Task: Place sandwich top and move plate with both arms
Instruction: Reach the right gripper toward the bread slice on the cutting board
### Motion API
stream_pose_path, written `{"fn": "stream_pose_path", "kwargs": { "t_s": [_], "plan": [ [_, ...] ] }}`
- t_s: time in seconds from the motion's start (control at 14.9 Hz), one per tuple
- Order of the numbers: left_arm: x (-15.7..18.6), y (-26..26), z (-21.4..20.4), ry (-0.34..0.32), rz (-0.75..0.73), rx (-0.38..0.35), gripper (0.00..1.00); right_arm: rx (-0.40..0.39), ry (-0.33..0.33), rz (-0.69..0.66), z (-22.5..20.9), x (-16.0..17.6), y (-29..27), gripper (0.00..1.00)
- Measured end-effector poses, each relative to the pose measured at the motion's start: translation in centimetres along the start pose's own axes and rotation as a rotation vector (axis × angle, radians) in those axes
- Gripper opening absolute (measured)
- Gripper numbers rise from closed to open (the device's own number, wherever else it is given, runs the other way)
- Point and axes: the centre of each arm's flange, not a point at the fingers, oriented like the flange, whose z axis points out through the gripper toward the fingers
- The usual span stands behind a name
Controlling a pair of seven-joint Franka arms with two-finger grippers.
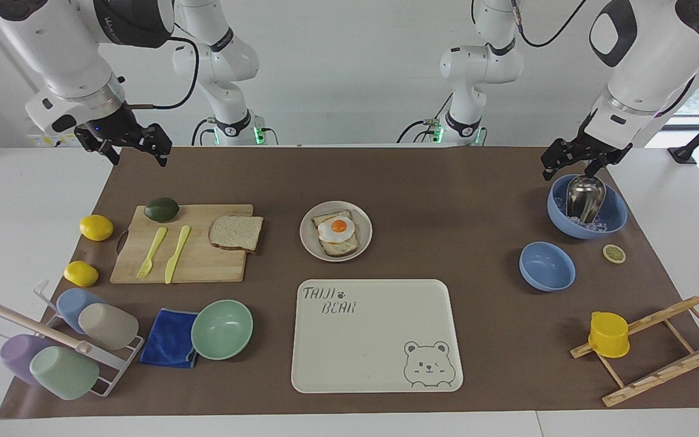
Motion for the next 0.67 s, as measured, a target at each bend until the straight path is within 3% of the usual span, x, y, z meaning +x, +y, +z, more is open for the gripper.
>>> {"fn": "stream_pose_path", "kwargs": {
  "t_s": [0.4,0.47,0.67],
  "plan": [
    [0.0,0.0,0.0,0.003,-0.001,0.000,1.00,-0.003,0.012,-0.007,0.0,0.2,-0.4,1.00],
    [0.1,-0.1,-0.1,0.011,-0.002,-0.001,1.00,-0.029,0.010,-0.019,0.2,0.3,-0.9,1.00],
    [0.5,-0.4,-0.3,0.041,-0.007,-0.002,1.00,-0.236,0.001,-0.033,3.2,1.4,-8.5,1.00]
  ]
}}
